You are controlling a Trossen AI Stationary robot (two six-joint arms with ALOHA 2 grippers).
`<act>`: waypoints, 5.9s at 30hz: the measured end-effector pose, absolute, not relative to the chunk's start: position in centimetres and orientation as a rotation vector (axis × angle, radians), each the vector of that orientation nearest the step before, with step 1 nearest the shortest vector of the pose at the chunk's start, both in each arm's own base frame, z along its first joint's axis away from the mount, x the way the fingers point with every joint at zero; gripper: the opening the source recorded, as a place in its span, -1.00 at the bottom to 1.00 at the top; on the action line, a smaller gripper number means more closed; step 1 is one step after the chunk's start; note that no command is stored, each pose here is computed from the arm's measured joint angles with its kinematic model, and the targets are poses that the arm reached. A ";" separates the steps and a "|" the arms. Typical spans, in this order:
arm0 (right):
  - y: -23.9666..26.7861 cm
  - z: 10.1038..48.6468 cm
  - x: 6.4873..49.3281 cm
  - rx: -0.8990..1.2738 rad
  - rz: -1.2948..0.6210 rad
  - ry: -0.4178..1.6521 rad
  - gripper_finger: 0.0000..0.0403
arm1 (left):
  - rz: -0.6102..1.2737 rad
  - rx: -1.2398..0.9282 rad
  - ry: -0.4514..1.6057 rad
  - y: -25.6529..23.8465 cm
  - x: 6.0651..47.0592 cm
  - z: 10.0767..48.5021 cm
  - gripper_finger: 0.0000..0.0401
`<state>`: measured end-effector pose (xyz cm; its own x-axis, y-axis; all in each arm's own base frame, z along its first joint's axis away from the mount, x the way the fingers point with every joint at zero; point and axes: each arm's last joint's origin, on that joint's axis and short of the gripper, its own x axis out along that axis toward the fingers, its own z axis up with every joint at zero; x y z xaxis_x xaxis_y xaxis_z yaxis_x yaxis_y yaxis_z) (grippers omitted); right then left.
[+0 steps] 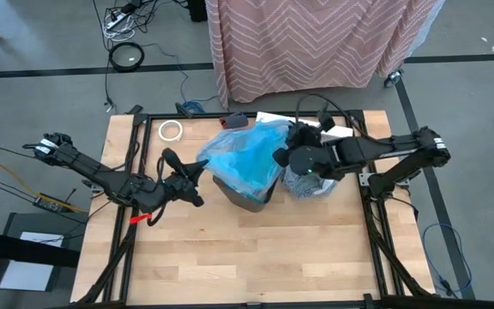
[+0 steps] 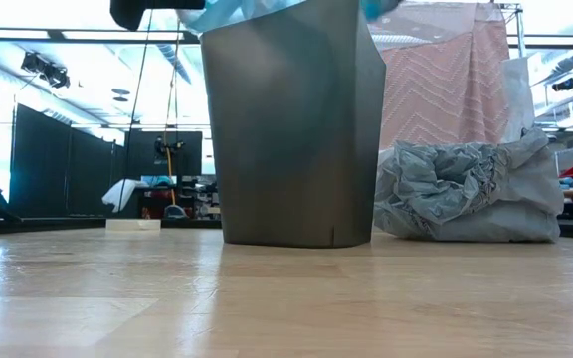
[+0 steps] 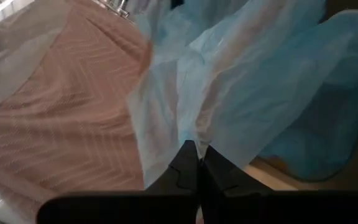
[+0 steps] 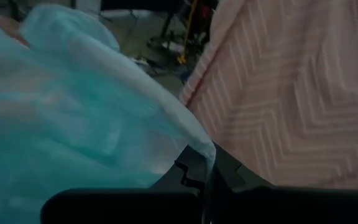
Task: Place trash/remove bag and relplace
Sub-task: Insert the new blue trash bag into the black trash bin
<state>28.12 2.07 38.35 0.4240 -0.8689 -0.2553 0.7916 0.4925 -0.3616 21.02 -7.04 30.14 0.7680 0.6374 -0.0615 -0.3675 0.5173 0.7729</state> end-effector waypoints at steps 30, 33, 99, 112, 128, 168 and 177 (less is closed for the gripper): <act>0.2 34.9 26.5 -0.082 -1.082 0.640 -1.00 | 0.541 0.644 0.435 -6.9 20.5 27.8 -0.97; -0.1 34.9 26.5 -0.082 -1.094 0.641 -1.00 | 0.553 0.660 0.447 -6.5 20.6 27.8 -0.97; -0.4 31.0 26.5 0.019 -1.061 0.731 -1.00 | 0.464 0.478 0.425 -11.9 24.7 21.6 -0.97; -0.5 34.7 25.4 0.081 -0.993 0.656 -0.51 | 0.479 0.519 0.407 -11.9 24.9 22.0 -0.97; -1.6 40.1 23.4 0.195 -0.671 0.410 -0.20 | 0.519 0.589 0.420 -11.8 24.8 22.0 -0.97; -9.3 27.8 25.2 0.534 -0.591 0.754 -0.25 | 0.576 0.628 0.456 -11.8 24.6 22.3 -0.97; -9.1 30.0 25.2 0.515 -0.398 0.686 -0.24 | 0.558 0.622 0.457 -11.8 24.6 22.3 -0.97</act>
